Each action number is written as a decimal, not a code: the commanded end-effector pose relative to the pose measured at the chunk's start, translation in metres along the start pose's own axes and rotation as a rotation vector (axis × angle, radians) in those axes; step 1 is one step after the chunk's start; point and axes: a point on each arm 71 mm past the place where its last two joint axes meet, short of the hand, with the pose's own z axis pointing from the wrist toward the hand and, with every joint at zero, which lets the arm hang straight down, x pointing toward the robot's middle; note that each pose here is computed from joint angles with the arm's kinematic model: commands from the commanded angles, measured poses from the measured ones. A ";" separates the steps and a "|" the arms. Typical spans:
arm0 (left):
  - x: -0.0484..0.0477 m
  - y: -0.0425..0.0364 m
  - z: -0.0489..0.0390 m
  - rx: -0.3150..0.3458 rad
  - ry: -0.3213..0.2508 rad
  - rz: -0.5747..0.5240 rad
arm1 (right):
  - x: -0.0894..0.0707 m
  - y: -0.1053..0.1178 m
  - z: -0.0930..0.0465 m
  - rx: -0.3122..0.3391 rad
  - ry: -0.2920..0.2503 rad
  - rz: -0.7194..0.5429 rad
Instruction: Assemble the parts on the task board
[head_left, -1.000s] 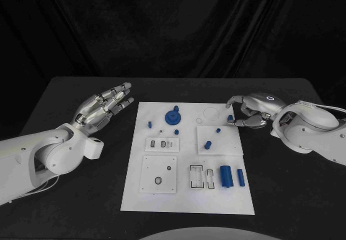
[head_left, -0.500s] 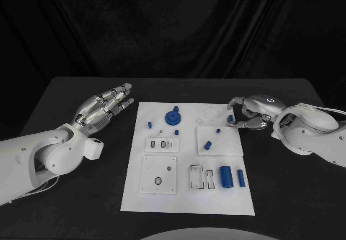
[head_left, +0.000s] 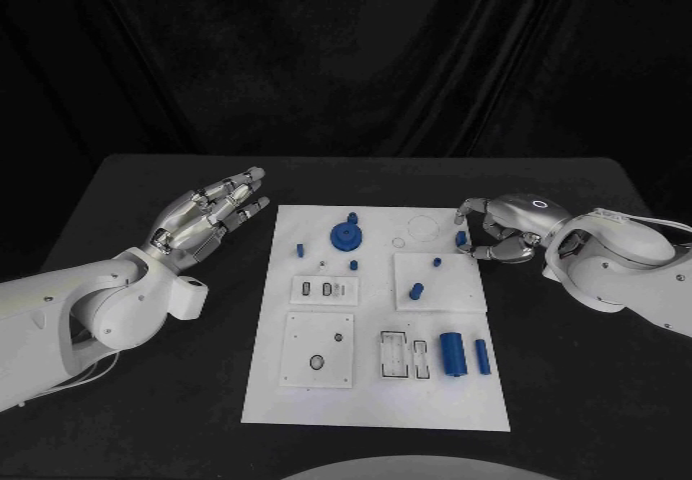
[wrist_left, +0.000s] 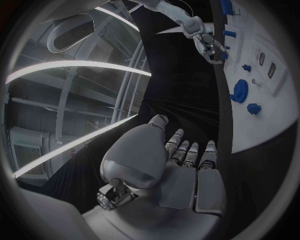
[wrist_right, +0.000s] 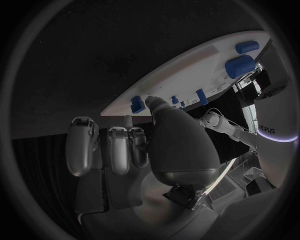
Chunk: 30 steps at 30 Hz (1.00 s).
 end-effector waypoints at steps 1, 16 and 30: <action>0.0017 -0.0010 0.0005 0.018 0.012 -0.015 | 0.003 0.000 0.000 0.005 0.024 -0.006; 0.0015 -0.0005 0.0006 0.016 0.015 -0.018 | 0.005 -0.001 0.001 0.012 0.035 -0.007; 0.0011 0.0003 0.0008 0.008 0.019 -0.020 | 0.006 0.000 0.003 0.020 0.037 -0.008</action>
